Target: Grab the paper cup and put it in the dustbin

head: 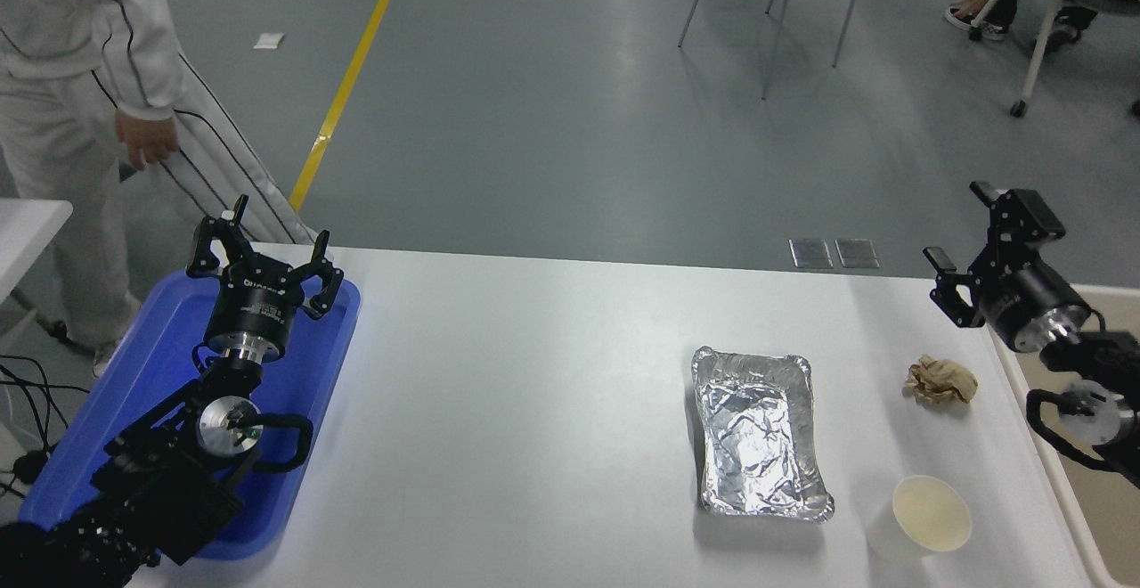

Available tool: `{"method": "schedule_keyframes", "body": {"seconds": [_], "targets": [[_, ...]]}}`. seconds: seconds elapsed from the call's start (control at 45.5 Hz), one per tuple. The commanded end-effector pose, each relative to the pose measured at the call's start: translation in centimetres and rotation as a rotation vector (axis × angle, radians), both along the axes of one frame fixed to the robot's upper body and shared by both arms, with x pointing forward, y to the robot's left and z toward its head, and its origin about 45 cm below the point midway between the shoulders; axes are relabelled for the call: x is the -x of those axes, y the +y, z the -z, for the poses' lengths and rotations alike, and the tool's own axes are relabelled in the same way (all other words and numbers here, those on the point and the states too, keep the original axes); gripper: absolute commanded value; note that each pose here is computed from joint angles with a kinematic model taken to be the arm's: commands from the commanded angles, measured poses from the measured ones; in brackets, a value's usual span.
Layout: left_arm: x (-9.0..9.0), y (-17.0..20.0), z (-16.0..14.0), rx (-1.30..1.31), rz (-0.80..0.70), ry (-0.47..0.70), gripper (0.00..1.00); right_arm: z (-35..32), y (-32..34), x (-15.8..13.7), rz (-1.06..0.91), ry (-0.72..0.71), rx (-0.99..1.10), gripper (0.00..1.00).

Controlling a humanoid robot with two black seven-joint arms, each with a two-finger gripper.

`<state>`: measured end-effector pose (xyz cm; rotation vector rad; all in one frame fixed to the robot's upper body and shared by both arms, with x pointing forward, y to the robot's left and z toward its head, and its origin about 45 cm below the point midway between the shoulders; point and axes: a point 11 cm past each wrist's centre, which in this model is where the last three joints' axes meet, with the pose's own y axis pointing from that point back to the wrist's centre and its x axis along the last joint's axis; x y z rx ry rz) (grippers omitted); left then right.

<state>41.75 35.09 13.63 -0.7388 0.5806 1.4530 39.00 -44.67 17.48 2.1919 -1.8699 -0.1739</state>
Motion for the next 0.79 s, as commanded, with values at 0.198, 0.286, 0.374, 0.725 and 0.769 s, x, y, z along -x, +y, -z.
{"method": "schedule_keyframes", "body": {"seconds": [0.198,0.286,0.374,0.725,0.769], "targets": [[0.0,-0.1,-0.1,0.001,0.003,-0.001,1.00,-5.6,-5.1,2.3,-0.221,0.235,0.473,1.00],[0.0,-0.1,-0.1,0.001,0.003,-0.001,1.00,-6.8,-4.8,2.1,-0.282,0.284,0.564,1.00],[0.0,-0.1,-0.1,0.001,0.001,-0.001,1.00,-8.1,-4.3,2.1,-0.351,0.343,0.644,1.00],[0.0,-0.1,-0.1,0.002,0.002,-0.002,1.00,-14.5,1.0,1.5,-0.697,0.590,0.754,1.00],[0.0,-0.1,-0.1,0.002,0.002,-0.002,1.00,-15.1,1.4,1.6,-0.736,0.611,0.763,1.00]]}}
